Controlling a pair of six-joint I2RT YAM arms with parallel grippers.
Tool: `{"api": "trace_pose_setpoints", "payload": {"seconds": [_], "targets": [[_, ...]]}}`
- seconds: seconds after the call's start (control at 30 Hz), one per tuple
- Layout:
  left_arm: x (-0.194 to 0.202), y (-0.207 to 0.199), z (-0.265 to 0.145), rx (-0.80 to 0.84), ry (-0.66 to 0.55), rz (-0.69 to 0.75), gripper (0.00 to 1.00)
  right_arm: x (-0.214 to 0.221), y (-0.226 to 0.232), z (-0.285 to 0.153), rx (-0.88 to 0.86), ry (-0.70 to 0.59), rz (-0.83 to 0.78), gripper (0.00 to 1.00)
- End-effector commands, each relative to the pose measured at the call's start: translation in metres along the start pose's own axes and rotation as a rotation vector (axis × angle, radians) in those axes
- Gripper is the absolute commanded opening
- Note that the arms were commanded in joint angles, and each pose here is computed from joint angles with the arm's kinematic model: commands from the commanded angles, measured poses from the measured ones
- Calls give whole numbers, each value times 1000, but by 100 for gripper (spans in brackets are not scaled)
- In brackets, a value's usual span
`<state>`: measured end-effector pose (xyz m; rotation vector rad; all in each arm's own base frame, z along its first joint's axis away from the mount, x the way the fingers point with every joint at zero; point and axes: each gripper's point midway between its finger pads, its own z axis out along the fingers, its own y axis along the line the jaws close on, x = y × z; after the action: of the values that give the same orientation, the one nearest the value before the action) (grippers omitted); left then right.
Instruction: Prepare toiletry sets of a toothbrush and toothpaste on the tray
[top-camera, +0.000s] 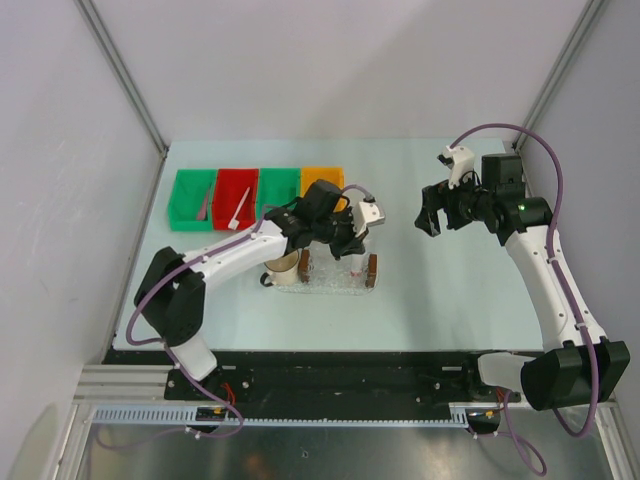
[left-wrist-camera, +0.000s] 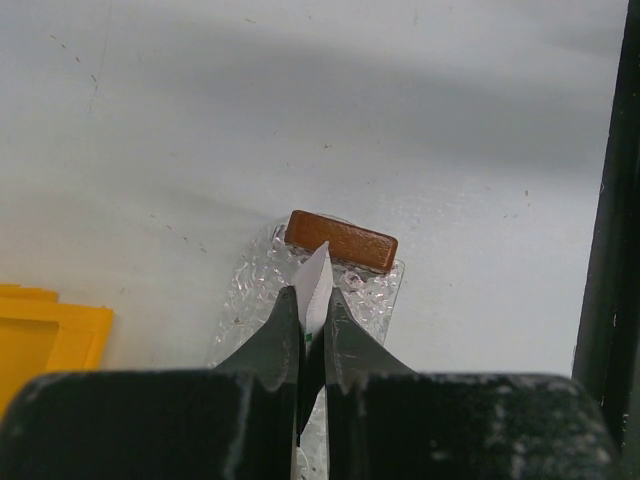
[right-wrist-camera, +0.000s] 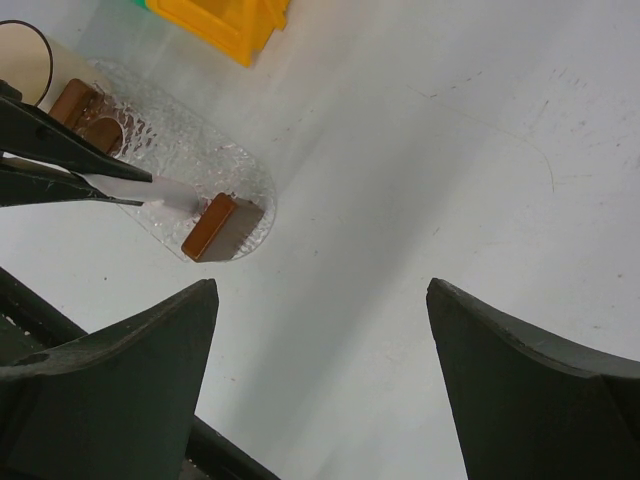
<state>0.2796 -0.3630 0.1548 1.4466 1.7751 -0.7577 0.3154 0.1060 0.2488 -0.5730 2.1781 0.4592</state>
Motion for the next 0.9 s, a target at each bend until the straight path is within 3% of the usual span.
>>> {"api": "trace_pose_setpoints", "payload": {"seconds": [0.0, 0.47, 0.8, 0.87], "targets": [[-14, 3, 3, 1, -48, 93, 0, -7, 2, -6, -6, -36, -18, 91], [-3, 4, 9, 0, -29, 89, 0, -5, 4, -7, -12, -31, -20, 91], [2, 3, 8, -4, -18, 99, 32, -4, 3, -6, -15, -25, -16, 91], [3, 4, 8, -7, -17, 100, 45, -4, 4, -5, -18, -24, -16, 91]]}}
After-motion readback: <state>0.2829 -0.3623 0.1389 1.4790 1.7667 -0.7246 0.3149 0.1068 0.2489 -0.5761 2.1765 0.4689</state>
